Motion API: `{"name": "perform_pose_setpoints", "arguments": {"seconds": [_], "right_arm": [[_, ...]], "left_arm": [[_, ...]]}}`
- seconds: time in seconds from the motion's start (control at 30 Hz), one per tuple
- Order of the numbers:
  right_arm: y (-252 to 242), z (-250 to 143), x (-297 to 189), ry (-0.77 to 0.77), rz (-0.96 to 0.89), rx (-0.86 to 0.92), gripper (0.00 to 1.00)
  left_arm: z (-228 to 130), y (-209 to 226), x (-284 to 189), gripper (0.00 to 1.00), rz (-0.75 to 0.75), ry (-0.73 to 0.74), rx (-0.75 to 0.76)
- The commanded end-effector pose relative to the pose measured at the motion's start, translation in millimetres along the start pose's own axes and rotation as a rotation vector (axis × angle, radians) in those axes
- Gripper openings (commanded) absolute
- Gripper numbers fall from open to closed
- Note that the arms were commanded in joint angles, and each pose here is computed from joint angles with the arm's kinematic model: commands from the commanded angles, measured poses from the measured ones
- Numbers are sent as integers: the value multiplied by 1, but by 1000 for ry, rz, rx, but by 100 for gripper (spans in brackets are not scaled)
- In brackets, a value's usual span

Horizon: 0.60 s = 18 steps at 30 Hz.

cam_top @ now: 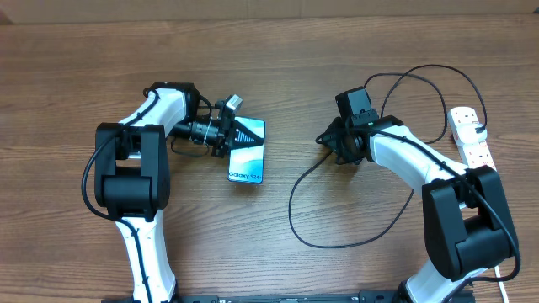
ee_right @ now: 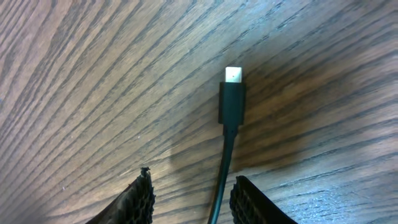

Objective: Plug charger to phone and switch on socket
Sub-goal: 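Lower the right gripper and grasp the black USB-C plug behind its tip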

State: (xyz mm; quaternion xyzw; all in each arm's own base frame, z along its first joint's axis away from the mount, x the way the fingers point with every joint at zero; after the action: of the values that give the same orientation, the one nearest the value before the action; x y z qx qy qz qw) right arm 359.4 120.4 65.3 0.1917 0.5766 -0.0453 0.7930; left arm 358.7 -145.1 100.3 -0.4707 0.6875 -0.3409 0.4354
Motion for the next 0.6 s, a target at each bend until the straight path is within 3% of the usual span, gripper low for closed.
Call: {"name": "perform_pose_setpoints", "arguments": {"seconds": [0.0, 0.2, 0.57], "right_arm": [[0, 5, -2, -30, -27, 9, 40], [-21, 11, -2, -98, -173, 37, 39], [-20, 14, 9, -110, -169, 69, 28]], "left_arm": [[-6, -13, 0, 4, -26, -1, 16], [-6, -13, 0, 4, -25, -1, 16], [-5, -13, 0, 4, -25, -3, 23]]}}
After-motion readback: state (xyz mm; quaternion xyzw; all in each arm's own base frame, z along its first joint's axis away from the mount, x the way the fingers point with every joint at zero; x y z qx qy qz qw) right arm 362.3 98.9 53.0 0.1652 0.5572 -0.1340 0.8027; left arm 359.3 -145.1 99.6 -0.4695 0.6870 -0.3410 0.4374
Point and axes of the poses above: each gripper's point midway between its finger pads, its own x axis out along the fingers, its own y axis along the line the jaws close on, z = x × y, the point moved 5 cm from there along -x, back along the fingers, and after that the axes turned 15 degrees about -x, right-handed, at the moved point
